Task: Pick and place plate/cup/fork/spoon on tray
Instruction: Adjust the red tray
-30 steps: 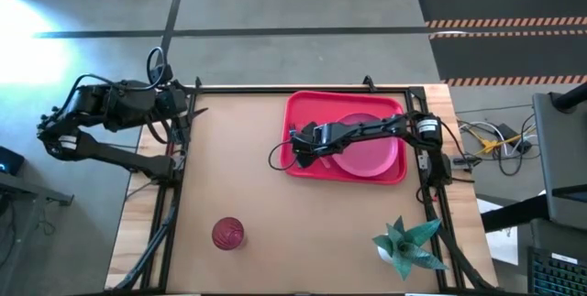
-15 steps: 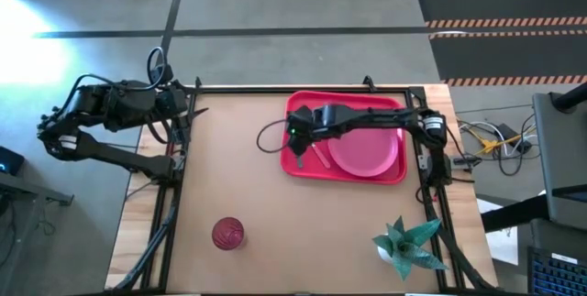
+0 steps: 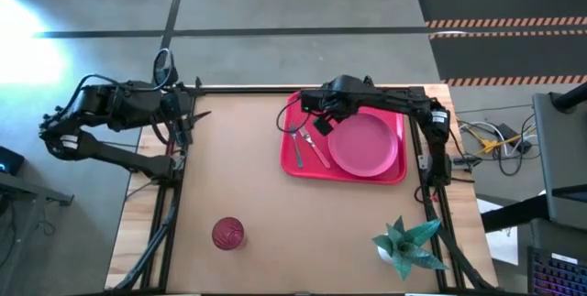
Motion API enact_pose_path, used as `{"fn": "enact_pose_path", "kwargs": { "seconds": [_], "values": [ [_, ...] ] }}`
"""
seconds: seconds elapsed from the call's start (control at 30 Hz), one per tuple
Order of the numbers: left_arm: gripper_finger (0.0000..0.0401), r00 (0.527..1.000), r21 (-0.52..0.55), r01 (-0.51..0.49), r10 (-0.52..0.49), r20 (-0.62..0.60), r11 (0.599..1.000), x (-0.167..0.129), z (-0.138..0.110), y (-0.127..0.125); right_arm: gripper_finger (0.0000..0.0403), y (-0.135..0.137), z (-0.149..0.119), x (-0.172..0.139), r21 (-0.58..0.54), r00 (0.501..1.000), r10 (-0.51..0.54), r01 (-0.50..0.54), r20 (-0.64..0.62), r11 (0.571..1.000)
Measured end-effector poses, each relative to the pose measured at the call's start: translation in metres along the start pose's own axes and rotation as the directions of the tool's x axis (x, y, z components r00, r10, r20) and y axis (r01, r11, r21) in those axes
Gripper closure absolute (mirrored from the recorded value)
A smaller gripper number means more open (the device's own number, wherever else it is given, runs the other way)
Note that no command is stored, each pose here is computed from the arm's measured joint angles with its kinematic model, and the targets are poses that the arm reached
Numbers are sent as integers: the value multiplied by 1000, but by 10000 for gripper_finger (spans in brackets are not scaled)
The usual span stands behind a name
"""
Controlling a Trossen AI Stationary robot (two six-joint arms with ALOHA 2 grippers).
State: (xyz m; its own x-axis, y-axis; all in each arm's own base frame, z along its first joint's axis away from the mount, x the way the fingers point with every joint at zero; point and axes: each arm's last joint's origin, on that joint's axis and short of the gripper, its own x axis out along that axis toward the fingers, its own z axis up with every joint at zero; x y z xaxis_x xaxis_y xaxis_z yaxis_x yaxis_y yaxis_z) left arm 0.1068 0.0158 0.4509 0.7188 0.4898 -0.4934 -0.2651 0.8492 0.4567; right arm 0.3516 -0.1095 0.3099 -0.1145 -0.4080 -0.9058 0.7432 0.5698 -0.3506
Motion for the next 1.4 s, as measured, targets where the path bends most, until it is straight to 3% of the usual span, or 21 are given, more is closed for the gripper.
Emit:
{"fn": "enact_pose_path", "kwargs": {
  "seconds": [0.27,0.47,0.63,0.8,0.93,1.03,1.2,1.4],
  "values": [
    [208,999,17,25,-24,-26,1000,10,5,-5,394,-22,-13,-22,53,998,17,-20,56,998],
    [208,998,31,30,-29,-49,999,13,5,-6,394,-61,-37,-77,118,960,133,-166,245,979],
    [208,992,12,120,-120,-29,993,14,6,-9,394,-96,-74,-132,115,824,252,-354,507,928],
    [208,985,-11,157,-157,-76,988,33,11,-20,394,-112,-106,-178,-57,565,408,-536,718,842],
    [208,979,0,167,-166,-121,986,70,14,-40,394,-112,-122,-199,-229,382,490,-555,784,800],
    [208,966,3,220,-217,-139,976,105,15,-60,394,-106,-128,-205,-300,334,523,-534,784,790],
    [211,934,-25,321,-321,-156,947,157,14,-93,394,-96,-131,-207,-374,321,577,-514,751,772],
    [257,882,-73,412,-417,-219,909,198,8,-121,394,-98,-132,-209,-406,298,587,-492,753,770]
  ]
}}
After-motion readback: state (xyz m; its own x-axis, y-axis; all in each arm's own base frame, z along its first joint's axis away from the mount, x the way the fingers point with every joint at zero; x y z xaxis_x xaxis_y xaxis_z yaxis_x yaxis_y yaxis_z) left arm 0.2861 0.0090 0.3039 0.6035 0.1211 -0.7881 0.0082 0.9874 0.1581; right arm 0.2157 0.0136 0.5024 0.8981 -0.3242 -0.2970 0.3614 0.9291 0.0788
